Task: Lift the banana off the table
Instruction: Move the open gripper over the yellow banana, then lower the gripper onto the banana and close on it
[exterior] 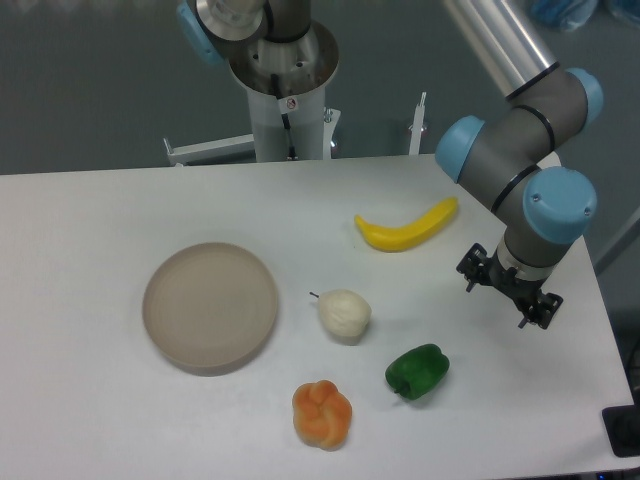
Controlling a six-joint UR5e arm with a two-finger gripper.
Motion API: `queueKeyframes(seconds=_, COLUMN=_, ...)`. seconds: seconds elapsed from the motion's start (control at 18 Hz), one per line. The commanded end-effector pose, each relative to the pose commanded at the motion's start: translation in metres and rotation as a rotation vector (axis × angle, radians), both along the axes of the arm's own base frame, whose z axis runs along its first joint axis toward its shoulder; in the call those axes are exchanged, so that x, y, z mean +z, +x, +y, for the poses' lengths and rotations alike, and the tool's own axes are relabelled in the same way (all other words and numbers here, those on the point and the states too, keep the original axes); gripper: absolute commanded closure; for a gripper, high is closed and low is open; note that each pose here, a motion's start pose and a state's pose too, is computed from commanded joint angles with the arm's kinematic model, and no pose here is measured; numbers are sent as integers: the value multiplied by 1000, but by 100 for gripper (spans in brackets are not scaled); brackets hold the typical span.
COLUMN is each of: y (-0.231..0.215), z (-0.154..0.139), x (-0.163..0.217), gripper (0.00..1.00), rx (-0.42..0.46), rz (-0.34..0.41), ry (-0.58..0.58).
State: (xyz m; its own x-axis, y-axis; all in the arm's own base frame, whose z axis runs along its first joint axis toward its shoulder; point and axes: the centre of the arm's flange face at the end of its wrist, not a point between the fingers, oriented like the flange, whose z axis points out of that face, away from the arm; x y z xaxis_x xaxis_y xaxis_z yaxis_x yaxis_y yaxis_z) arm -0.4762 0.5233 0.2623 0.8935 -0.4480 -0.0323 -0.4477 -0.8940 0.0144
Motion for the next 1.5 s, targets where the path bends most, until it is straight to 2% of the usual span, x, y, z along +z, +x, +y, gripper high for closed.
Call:
queueKeyframes(seconds=0.33, y=8, z=3, x=8, gripper=0, rx=3, rz=7, ry=2)
queueKeyframes(seconds=0.78, y=89, z=29, x=1, gripper=0, rx=-24, rz=-25, ry=-26)
queueKeyframes(seconds=0.94, y=102, z=6, x=-1, gripper=0, rx=-34, rz=-45, ry=-38)
queueKeyframes(seconds=1.11, y=118, z=-19, x=-19, gripper=0, rx=-127, rz=-72, ry=-90)
queueKeyframes(seconds=1.28, y=123, z=-38, x=-33, gripper=0, rx=-185, rz=-61, ry=-174)
queueKeyframes(seconds=1.5, y=134, z=-55, x=-46, gripper=0, rx=-274, rz=-81, ry=-221)
